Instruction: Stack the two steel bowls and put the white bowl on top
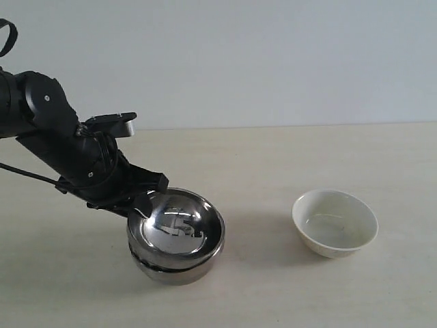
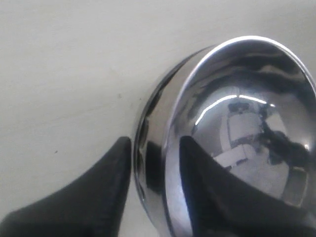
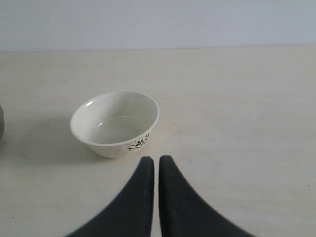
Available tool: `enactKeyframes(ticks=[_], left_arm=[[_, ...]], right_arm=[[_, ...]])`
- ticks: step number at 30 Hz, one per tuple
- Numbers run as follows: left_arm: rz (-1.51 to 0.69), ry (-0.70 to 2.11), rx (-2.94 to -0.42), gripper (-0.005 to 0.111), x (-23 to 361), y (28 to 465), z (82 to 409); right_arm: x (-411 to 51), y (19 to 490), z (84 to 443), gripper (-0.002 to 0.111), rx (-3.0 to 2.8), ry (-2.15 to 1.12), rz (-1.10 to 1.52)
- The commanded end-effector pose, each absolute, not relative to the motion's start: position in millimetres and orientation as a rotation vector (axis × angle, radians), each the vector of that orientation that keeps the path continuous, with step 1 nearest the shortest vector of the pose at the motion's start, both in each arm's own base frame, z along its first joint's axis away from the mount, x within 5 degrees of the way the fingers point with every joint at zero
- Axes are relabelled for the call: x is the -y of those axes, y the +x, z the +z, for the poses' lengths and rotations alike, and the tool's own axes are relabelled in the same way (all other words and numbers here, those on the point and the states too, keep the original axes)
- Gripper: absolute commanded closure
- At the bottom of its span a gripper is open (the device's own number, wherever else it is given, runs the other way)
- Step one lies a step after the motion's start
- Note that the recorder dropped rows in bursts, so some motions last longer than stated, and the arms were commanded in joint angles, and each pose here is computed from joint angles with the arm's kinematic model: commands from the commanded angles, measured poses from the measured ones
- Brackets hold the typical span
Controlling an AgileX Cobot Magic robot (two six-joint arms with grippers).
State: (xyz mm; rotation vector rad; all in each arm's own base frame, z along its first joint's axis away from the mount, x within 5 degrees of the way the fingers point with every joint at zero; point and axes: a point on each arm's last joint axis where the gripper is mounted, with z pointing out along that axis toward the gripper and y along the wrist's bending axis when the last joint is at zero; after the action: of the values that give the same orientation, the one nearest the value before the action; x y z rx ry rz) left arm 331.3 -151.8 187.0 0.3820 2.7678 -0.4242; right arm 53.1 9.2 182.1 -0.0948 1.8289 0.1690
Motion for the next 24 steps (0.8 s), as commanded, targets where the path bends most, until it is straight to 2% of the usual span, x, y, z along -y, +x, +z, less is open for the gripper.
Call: enactKeyframes(ticks=[1,16,20,24], left_arm=[[-0.431,0.385,-2.774,0.059,152,330,187],[-0.410,0.482,-2.808,0.059,154,336,209],[-0.308,0.475,-2.840,0.060,148,336,208],[-0.245,0.433,-2.862,0.070,144,336,207]], right_arm=[[-9,53,183,0.108,-1.819,-0.100,0.160],[-9,53,183,0.108,-1.819,-0.100,0.160],[-9,53,183,0.108,-1.819,-0.100,0.160],[-9,53,183,0.108,-1.819,-0.100,0.160]])
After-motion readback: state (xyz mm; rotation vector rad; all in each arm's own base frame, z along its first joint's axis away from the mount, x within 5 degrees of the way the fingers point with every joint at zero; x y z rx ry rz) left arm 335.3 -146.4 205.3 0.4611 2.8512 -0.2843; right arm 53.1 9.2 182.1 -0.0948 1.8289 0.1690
